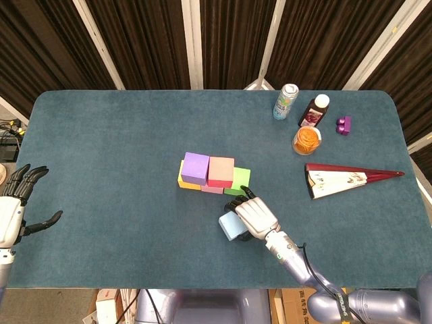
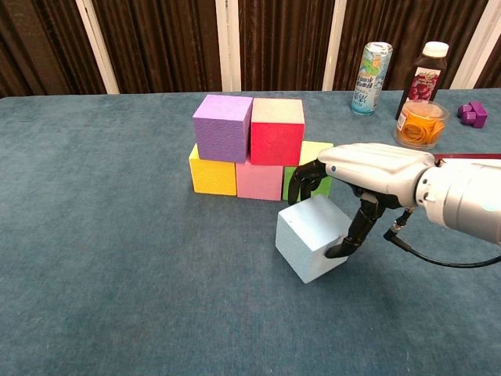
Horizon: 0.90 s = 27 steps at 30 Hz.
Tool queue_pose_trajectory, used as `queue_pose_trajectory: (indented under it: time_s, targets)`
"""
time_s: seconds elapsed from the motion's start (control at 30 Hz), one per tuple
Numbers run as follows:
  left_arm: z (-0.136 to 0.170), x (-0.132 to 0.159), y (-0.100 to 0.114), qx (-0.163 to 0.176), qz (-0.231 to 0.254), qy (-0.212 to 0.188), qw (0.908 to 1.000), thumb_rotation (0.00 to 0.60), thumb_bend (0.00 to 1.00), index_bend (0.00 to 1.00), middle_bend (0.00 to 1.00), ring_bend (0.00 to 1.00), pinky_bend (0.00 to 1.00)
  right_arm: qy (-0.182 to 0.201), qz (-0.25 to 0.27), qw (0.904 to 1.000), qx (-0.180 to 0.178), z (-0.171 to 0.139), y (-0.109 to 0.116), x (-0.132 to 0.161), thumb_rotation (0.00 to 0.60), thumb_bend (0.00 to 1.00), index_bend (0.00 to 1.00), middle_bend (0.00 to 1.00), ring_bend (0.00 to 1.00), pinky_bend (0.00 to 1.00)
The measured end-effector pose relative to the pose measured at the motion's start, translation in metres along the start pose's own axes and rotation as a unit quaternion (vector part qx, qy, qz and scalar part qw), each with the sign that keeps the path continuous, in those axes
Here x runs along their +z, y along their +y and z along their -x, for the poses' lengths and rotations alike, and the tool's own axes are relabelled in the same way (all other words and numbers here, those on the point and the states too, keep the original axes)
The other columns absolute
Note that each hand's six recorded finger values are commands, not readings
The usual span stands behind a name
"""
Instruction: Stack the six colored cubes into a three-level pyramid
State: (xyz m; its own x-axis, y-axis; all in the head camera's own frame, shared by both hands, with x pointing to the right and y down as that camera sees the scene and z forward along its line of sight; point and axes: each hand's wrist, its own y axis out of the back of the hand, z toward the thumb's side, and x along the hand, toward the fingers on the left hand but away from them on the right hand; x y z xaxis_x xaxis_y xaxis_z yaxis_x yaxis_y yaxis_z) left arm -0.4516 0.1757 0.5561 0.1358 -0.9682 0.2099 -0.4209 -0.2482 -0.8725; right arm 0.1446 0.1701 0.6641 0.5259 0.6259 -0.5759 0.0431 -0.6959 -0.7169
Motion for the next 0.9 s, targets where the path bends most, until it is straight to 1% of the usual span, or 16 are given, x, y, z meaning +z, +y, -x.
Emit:
queue_pose_trajectory:
  time_s: [0.17,0.37,0.53,0.67,0.9]
  targets:
    - [0.000,0.000,0.000,0.001,0.002,0.002,1.0000,0.600,0.27,0.14,0.12,0.00,0.00,0.001,0.003,1.0000,-0.002,0.001,0.000,0.001,0.600,0.13,0.42,0.45,0.28,0.00]
    - [-0.001,-0.001,0.000,-0.001,0.005,0.004,1.0000,0.600,0.27,0.14,0.13,0.00,0.00,-0.002,0.006,1.0000,-0.006,0.001,0.001,0.001,0.600,0.13,0.47,0.46,0.28,0.00]
    - [-0.001,-0.001,0.000,-0.001,0.008,0.005,1.0000,0.600,0.27,0.14,0.13,0.00,0.00,-0.002,0.010,0.9999,-0.007,-0.001,0.003,0.001,0.600,0.16,0.47,0.46,0.28,0.00]
    - [-0.001,-0.002,0.000,-0.001,0.006,0.006,1.0000,0.600,0.27,0.14,0.13,0.00,0.00,-0.005,0.013,0.9999,-0.010,-0.005,0.007,0.000,0.600,0.16,0.48,0.46,0.28,0.00]
    - [-0.001,-0.002,-0.002,-0.009,-0.008,0.003,0.9999,0.600,0.27,0.14,0.13,0.00,0.00,-0.022,0.021,0.9995,-0.006,-0.028,0.023,-0.013,0.600,0.16,0.47,0.46,0.28,0.00]
